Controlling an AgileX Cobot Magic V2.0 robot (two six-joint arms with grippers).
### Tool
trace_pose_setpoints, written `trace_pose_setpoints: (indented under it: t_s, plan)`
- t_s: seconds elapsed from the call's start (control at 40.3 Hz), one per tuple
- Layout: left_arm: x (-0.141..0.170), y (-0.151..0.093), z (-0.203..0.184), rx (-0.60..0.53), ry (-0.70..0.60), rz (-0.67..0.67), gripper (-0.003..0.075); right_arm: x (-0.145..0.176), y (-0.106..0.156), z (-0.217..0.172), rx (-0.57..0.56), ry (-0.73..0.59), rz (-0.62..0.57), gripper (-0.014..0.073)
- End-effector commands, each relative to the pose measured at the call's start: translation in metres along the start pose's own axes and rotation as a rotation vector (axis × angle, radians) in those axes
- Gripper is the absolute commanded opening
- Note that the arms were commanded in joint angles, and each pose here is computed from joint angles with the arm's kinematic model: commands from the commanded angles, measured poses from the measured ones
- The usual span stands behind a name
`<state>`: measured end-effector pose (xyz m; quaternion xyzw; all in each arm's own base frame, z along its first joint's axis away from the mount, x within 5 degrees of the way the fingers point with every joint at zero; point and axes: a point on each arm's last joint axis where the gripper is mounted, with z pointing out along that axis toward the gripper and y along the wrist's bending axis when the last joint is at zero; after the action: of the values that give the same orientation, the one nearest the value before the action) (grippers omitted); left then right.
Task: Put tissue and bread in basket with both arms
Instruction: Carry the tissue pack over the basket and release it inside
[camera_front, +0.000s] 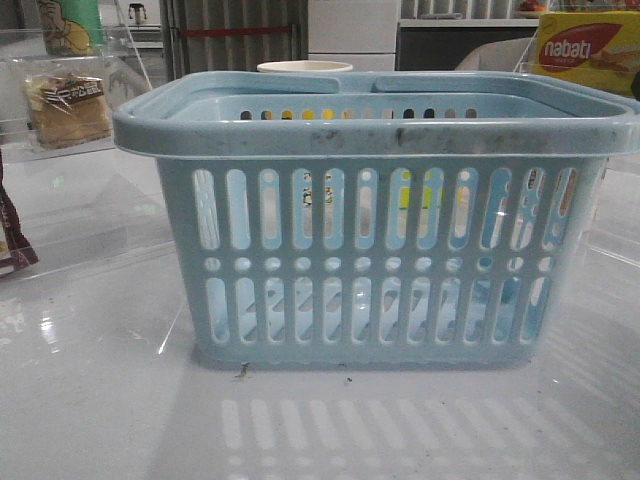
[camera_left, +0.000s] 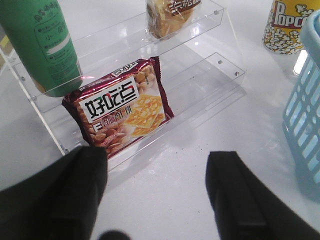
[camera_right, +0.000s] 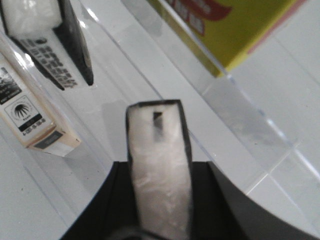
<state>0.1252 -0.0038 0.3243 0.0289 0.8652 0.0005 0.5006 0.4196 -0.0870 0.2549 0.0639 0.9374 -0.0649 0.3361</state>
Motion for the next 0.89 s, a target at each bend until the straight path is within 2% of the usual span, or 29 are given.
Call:
trace_pose_setpoints:
  t_s: [0.0, 0.099, 0.223, 0.421, 0.521, 0.645, 0.868]
  plan:
    - [-0.015, 0.001, -0.003, -0.003, -0.104, -0.007, 0.0486, -0.029, -0.006, -0.047, 0.02, -0.177, -0.003, 0.0203]
    - [-0.015, 0.001, -0.003, -0.003, -0.104, -0.007, 0.0486, -0.033, -0.006, -0.069, 0.019, -0.212, 0.003, 0.0203]
    - [-0.015, 0.001, -0.003, -0.003, -0.104, -0.007, 0.0486, -0.04, -0.006, -0.117, -0.006, -0.303, 0.043, 0.0203]
    - [-0.015, 0.001, -0.003, -0.003, -0.104, -0.007, 0.0486, -0.036, 0.01, -0.204, -0.12, -0.401, 0.103, 0.0203]
    - [-0.015, 0.001, -0.003, -0.003, -0.104, -0.007, 0.0486, -0.026, 0.032, -0.241, -0.202, -0.421, 0.066, 0.0203]
    - [-0.015, 0.001, -0.003, -0.003, -0.104, -0.007, 0.0486, -0.013, 0.064, -0.269, -0.305, -0.416, -0.026, 0.0203]
    - [-0.015, 0.001, -0.003, -0.003, -0.104, -0.007, 0.0486, 0.012, 0.135, -0.274, -0.505, -0.314, -0.21, 0.0203]
